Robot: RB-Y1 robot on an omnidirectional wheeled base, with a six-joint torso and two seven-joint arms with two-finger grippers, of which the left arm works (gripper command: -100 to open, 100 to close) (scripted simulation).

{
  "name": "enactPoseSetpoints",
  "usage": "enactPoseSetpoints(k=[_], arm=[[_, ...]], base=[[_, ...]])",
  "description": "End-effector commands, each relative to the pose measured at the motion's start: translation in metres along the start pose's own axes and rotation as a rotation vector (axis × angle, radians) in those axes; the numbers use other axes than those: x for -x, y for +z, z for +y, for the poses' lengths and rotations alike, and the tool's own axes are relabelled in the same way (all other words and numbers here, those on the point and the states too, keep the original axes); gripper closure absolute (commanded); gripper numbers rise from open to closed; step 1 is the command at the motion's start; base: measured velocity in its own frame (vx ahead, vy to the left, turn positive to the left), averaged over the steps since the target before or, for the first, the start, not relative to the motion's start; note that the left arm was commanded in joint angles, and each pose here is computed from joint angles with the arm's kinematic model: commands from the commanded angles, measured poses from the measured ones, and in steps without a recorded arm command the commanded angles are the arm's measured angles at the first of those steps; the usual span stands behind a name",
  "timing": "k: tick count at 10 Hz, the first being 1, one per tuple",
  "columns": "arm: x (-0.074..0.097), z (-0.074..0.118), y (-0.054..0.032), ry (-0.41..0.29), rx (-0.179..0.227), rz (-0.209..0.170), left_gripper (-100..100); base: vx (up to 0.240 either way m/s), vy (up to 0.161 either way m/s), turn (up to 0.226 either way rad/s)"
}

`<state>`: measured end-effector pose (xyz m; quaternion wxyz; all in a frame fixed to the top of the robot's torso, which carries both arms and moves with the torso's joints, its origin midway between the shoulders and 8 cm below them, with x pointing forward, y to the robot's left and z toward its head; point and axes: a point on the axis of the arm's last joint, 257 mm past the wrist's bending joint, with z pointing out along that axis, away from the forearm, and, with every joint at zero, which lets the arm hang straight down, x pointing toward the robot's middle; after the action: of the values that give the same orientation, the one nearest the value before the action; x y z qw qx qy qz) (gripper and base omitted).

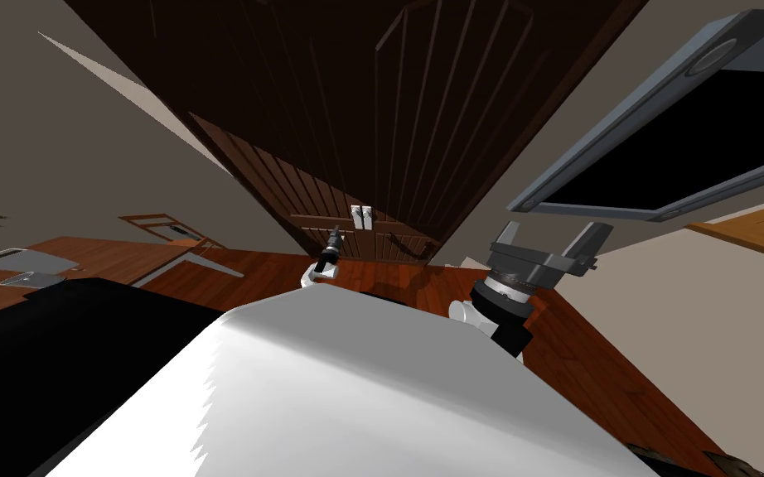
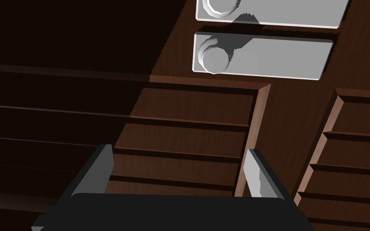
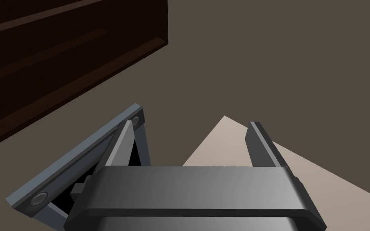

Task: Pull the door open

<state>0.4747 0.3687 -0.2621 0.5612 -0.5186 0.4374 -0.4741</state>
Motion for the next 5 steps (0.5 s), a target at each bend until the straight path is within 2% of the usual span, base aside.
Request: enactPoseSetpoints(k=[1,5], arm=[[0.007,0.012,0.0017,0.002,0.028,-0.01,-100],[0.016,0.033,0.0071,0.002,0.076,-0.027,-100]], base=[[0.178,0.02,-0.055],[0.181,0.011,-0.059]])
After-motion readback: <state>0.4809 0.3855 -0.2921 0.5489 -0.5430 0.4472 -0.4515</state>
